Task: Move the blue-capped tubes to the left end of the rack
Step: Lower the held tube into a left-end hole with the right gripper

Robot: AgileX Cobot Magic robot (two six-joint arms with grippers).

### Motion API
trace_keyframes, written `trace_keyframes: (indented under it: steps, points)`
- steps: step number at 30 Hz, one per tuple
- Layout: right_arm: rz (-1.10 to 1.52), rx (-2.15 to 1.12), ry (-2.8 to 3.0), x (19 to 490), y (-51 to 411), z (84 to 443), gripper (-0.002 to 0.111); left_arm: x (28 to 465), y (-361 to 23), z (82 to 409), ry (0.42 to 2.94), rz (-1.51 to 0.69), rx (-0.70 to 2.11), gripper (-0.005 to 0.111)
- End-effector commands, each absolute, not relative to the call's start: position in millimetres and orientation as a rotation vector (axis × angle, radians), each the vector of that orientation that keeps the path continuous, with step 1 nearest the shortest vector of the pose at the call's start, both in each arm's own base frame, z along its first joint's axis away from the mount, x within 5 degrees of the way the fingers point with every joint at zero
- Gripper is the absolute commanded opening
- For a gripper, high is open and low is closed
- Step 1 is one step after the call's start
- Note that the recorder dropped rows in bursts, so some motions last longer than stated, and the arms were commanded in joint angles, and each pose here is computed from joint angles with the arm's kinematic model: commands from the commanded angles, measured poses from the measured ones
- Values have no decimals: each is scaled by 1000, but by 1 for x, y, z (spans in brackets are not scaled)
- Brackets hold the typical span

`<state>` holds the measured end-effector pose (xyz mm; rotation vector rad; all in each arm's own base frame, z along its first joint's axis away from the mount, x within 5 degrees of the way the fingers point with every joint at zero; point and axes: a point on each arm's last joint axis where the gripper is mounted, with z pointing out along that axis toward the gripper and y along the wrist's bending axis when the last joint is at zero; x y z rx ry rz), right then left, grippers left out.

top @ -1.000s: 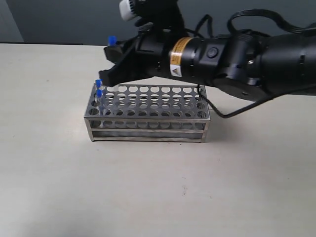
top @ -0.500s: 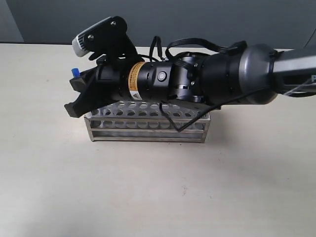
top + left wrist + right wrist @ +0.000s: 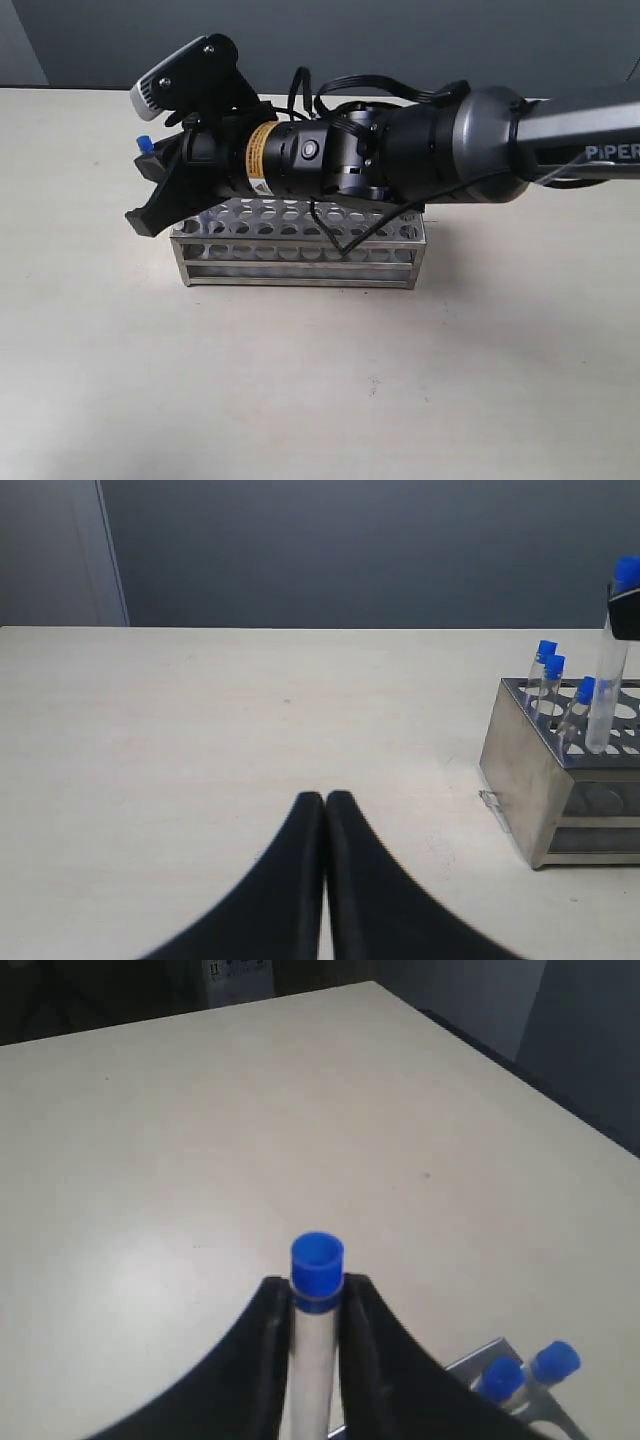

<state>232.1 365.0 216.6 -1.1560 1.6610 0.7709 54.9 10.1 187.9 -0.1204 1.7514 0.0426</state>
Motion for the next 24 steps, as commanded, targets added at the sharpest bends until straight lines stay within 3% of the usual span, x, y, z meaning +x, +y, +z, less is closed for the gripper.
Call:
trace_keyframes:
  steps: [1,9,24]
  points:
    - [733,-1166,1656,238,365,216,-1,55,9,190,1741,35,-114,1]
    - [751,-1172,1688,250,365,188,-1,55,9,190,1741,35,-114,1]
    - [767,-1102,1767,253,365,176,-1,55,9,190,1741,35,-114,1]
